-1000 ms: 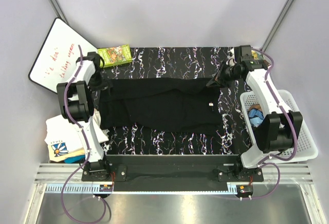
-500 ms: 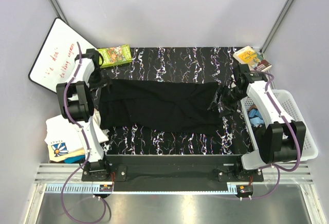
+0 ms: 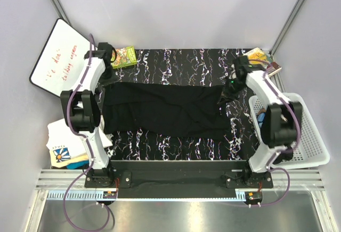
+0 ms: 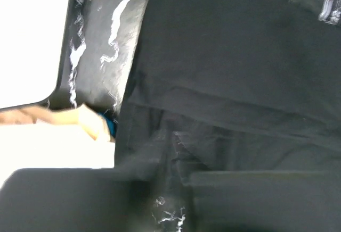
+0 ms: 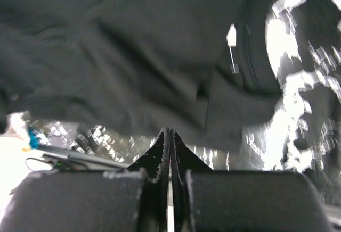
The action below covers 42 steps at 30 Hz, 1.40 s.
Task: Fold and stack the t-shirts
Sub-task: Fold the flattened tshirt in 1/3 of the way, then grap the side of the flattened tshirt closest away from the robot with both arms
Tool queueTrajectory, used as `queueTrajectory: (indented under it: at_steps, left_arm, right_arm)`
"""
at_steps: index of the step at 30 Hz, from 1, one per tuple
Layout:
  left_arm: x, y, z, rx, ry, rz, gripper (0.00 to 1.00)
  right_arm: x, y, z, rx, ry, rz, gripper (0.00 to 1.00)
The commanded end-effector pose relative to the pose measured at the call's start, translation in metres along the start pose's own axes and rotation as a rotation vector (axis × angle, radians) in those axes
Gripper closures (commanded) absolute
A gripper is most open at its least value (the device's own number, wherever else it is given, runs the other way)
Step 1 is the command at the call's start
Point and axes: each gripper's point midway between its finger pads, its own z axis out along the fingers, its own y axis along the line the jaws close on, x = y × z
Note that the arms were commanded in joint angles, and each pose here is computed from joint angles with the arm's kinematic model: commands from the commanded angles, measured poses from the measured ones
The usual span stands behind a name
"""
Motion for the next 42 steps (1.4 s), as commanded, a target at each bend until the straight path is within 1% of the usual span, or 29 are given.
queueTrajectory:
  at_steps: [1, 2, 3, 4, 6, 7, 10, 11, 13, 14, 15, 16, 17, 19, 20, 22, 23, 24, 25, 26, 27, 29, 32, 35, 37, 38, 39, 40, 42]
  left_arm:
    - [-0.018, -0.024, 0.005, 0.02, -0.042, 0.051, 1.0]
    - [-0.018, -0.026, 0.008, 0.02, -0.036, 0.053, 1.0]
    - [-0.015, -0.029, 0.018, 0.021, -0.011, 0.057, 1.0]
    - [-0.018, -0.033, 0.019, 0.029, -0.013, 0.056, 1.0]
    - [-0.017, -0.039, 0.029, 0.038, 0.009, 0.06, 1.0]
    - [-0.015, -0.04, 0.032, 0.04, 0.019, 0.065, 1.0]
    - [-0.013, -0.045, 0.045, 0.036, 0.046, 0.076, 1.0]
    - [-0.012, -0.046, 0.048, 0.036, 0.053, 0.084, 1.0]
    - [-0.012, -0.048, 0.055, 0.029, 0.069, 0.092, 1.0]
    - [-0.012, -0.048, 0.056, 0.025, 0.071, 0.094, 1.0]
    - [-0.014, -0.05, 0.059, 0.025, 0.072, 0.096, 1.0]
    - [-0.014, -0.051, 0.058, 0.025, 0.077, 0.097, 1.0]
    - [-0.014, -0.053, 0.058, 0.028, 0.079, 0.099, 1.0]
    - [-0.017, -0.058, 0.052, 0.036, 0.062, 0.111, 1.0]
    - [-0.018, -0.059, 0.046, 0.041, 0.052, 0.118, 1.0]
    - [-0.018, -0.065, 0.037, 0.058, 0.035, 0.138, 1.0]
    - [-0.02, -0.066, 0.028, 0.066, 0.018, 0.147, 1.0]
    - [-0.017, -0.069, 0.025, 0.073, 0.017, 0.16, 1.0]
    - [-0.017, -0.068, 0.021, 0.073, 0.011, 0.167, 1.0]
    - [-0.018, -0.07, 0.014, 0.082, -0.003, 0.176, 1.0]
    - [-0.015, -0.069, 0.013, 0.082, 0.001, 0.183, 1.0]
    - [-0.013, -0.069, 0.006, 0.086, -0.005, 0.186, 1.0]
    - [-0.003, -0.068, 0.001, 0.097, 0.008, 0.187, 1.0]
    - [0.011, -0.069, -0.007, 0.124, 0.027, 0.188, 1.0]
    - [0.018, -0.074, -0.012, 0.148, 0.021, 0.197, 1.0]
    - [0.027, -0.071, -0.014, 0.144, 0.031, 0.205, 1.0]
    - [0.033, -0.072, -0.013, 0.14, 0.037, 0.217, 1.0]
    - [0.036, -0.071, -0.01, 0.13, 0.044, 0.222, 1.0]
    - [0.049, -0.068, 0.007, 0.086, 0.091, 0.234, 1.0]
  right_arm:
    - [-0.02, 0.021, 0.049, 0.028, 0.026, -0.132, 1.0]
    - [-0.021, 0.022, 0.058, 0.04, 0.04, -0.144, 1.0]
    - [-0.029, 0.03, 0.063, 0.052, 0.023, -0.162, 1.0]
    - [-0.027, 0.024, 0.08, 0.084, 0.062, -0.159, 1.0]
    - [-0.042, 0.028, 0.09, 0.12, 0.031, -0.173, 1.0]
    - [-0.042, 0.025, 0.101, 0.141, 0.047, -0.17, 1.0]
    - [-0.057, 0.025, 0.116, 0.176, 0.027, -0.18, 1.0]
    - [-0.066, 0.026, 0.117, 0.193, 0.0, -0.185, 1.0]
    - [-0.071, 0.021, 0.13, 0.225, 0.001, -0.193, 1.0]
    - [-0.084, 0.019, 0.129, 0.256, -0.037, -0.202, 1.0]
    - [-0.087, 0.012, 0.137, 0.289, -0.038, -0.208, 1.0]
    - [-0.093, 0.01, 0.141, 0.307, -0.05, -0.211, 1.0]
    - [-0.109, 0.013, 0.139, 0.326, -0.099, -0.223, 1.0]
    - [-0.12, 0.008, 0.153, 0.357, -0.11, -0.228, 1.0]
    - [-0.138, 0.016, 0.149, 0.358, -0.164, -0.236, 1.0]
    - [-0.146, 0.01, 0.172, 0.382, -0.157, -0.247, 1.0]
    - [-0.169, 0.021, 0.164, 0.375, -0.223, -0.258, 1.0]
    - [-0.165, 0.01, 0.183, 0.407, -0.183, -0.258, 1.0]
    - [-0.171, 0.01, 0.187, 0.415, -0.194, -0.261, 1.0]
    - [-0.193, 0.021, 0.177, 0.414, -0.271, -0.266, 1.0]
    - [-0.192, 0.009, 0.192, 0.444, -0.253, -0.262, 1.0]
    - [-0.202, 0.006, 0.19, 0.463, -0.297, -0.225, 1.0]
    - [-0.203, -0.015, 0.189, 0.504, -0.288, -0.179, 1.0]
    - [-0.2, -0.028, 0.179, 0.554, -0.272, -0.192, 1.0]
    - [-0.202, -0.027, 0.162, 0.571, -0.29, -0.197, 1.0]
    - [-0.196, -0.033, 0.16, 0.596, -0.273, -0.204, 1.0]
    - [-0.201, -0.028, 0.145, 0.592, -0.307, -0.202, 1.0]
    - [-0.2, -0.028, 0.14, 0.6, -0.311, -0.201, 1.0]
    - [-0.202, -0.025, 0.124, 0.602, -0.339, -0.188, 1.0]
